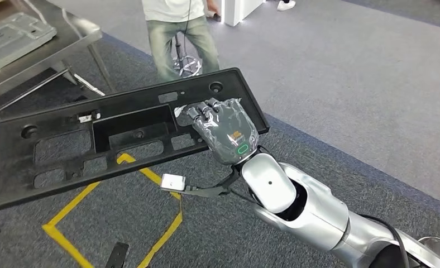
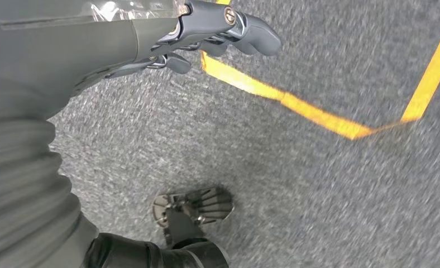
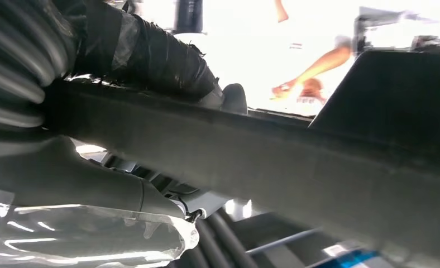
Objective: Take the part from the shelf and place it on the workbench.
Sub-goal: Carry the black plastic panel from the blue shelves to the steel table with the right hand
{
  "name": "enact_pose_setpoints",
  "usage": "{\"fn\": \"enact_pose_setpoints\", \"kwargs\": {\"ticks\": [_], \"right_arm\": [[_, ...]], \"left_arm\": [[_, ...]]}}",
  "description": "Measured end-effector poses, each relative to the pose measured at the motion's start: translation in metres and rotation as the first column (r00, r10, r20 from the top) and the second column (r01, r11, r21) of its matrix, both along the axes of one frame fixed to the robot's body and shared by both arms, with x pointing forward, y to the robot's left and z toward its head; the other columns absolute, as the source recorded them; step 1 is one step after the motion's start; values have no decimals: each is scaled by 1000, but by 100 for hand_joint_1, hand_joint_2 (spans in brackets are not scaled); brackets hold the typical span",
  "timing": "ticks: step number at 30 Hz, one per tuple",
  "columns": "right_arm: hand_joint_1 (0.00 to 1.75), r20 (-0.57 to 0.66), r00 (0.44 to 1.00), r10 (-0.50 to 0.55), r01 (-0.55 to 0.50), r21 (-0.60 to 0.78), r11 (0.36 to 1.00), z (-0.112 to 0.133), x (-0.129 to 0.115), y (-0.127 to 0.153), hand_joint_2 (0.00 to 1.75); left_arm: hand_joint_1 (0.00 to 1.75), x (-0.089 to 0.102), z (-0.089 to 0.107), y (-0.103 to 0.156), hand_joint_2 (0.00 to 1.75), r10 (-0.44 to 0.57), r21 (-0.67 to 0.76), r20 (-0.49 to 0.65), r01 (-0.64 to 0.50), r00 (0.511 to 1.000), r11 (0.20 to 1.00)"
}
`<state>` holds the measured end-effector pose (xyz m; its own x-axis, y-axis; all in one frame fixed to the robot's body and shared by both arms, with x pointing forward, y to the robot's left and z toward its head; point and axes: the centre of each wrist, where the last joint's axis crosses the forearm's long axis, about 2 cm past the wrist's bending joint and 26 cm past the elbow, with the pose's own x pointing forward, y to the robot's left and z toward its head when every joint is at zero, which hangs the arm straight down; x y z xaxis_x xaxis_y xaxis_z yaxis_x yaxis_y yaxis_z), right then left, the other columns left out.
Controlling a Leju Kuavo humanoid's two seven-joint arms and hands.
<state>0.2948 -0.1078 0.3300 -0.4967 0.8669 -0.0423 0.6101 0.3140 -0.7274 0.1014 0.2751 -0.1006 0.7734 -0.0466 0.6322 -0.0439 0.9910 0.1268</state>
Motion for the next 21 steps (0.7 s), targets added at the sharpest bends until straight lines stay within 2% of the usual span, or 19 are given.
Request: {"fn": "enact_pose_setpoints", "kwargs": {"ticks": [21], "right_arm": [[175,4,1000,1,-1,1,1000,1,0,0,175]], "left_arm": [[0,-3,-1,-1,175,-1,-2,-7,0,1000,1000]]}}
